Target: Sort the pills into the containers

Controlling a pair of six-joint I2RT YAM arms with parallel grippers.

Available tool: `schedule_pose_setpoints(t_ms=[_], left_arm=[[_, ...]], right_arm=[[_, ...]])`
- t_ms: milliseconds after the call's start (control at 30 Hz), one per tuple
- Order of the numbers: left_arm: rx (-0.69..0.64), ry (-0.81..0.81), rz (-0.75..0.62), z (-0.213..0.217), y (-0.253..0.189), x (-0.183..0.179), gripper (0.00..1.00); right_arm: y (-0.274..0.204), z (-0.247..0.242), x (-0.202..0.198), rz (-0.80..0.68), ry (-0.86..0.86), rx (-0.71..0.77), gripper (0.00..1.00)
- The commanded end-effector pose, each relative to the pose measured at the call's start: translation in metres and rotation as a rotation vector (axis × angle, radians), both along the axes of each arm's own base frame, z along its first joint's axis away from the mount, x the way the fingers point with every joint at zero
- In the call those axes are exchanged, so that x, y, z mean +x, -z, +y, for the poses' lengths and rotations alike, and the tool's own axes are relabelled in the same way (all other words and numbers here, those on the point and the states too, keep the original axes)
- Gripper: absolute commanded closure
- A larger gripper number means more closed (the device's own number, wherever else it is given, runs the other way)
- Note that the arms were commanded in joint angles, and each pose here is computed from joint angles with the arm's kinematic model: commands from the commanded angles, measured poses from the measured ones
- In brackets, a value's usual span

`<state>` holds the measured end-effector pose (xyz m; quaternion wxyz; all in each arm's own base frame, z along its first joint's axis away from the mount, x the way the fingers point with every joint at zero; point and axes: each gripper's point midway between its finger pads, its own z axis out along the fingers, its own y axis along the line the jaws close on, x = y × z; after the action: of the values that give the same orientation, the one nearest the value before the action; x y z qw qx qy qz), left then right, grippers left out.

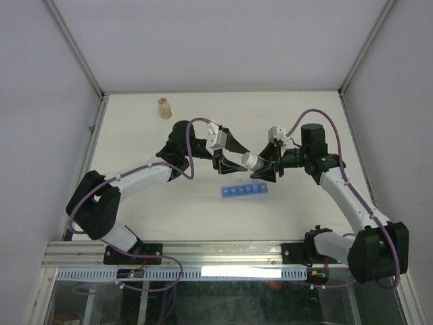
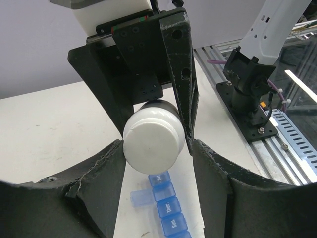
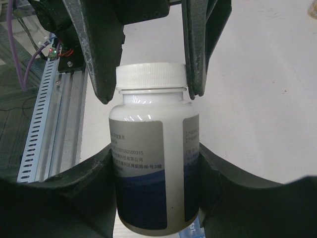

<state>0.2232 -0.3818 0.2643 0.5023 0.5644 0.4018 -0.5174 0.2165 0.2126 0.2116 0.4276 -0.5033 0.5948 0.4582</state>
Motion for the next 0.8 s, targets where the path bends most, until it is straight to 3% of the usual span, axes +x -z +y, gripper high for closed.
schedule_pose_setpoints(t_ms=[0,233,500,600,767], left_arm=[[-0.064,0.024,-0.075,-0.006,-0.028,-0.003,0.45],[-0.061,0.027,-0.066,-0.007,-0.028,-0.005,0.51],[-0.057,0.014,0.001,-0.006,-0.031,-0.01,0.86],[-0.065,-0.05,0.079,-0.005,-0.033,-0.009,0.99],[-0.099,-0.187,0.344,-0.005,-0.035,-0.017,1.0]], right_arm=[[-0.021,0.004,0.002,-0.065,-0.035,0.036,1.0],[-0.021,0.004,0.002,-0.066,-0.035,0.035,1.0],[-0.02,0.004,0.003,-0.067,-0.03,0.031,1.0],[-0.02,0.003,0.004,-0.068,-0.025,0.028,1.0],[-0.02,0.003,0.004,-0.067,-0.024,0.027,1.0]])
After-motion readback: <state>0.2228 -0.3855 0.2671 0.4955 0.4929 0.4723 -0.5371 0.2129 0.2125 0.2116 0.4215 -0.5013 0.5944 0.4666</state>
